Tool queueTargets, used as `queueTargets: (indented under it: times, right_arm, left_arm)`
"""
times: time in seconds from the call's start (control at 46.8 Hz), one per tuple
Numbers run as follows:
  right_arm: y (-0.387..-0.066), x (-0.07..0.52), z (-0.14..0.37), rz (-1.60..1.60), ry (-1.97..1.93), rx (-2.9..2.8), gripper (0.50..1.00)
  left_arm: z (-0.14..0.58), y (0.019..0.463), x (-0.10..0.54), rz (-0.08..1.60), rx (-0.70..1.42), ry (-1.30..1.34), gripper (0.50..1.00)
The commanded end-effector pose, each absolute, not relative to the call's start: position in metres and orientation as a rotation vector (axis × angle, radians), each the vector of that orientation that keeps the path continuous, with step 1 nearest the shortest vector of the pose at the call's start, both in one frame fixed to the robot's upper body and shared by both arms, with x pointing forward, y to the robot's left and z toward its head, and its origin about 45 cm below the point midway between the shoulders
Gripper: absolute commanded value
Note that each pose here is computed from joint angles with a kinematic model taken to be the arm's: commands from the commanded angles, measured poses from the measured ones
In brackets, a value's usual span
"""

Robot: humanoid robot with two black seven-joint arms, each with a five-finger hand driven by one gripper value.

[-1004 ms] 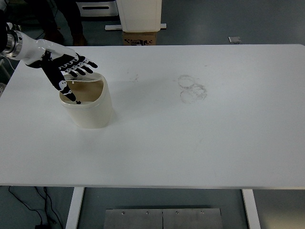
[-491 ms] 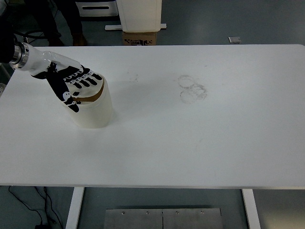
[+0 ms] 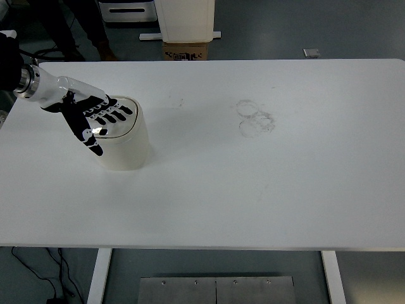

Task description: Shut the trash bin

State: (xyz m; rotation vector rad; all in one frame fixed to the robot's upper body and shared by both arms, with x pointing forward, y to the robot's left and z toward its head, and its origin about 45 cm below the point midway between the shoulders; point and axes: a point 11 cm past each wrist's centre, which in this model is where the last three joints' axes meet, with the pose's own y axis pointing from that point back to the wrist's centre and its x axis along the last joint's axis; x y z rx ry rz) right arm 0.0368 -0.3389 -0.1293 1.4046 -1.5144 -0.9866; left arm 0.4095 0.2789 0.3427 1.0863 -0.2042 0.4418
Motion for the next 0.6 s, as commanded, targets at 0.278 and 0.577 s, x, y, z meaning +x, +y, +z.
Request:
queueTargets:
  times: [0.278, 0.577]
  right_arm:
    - [-0.339, 0.037, -0.129, -0.987, -1.514, 1.405, 0.991]
    - [-0.339, 0.037, -0.129, -0.987, -1.514, 1.405, 0.991]
  left_arm:
    - [0.334, 0.281, 0.407, 0.435, 1.091, -0.184, 1.000]
    - [0.357, 0.279, 0.415, 0.473, 1.056, -0.215, 1.000]
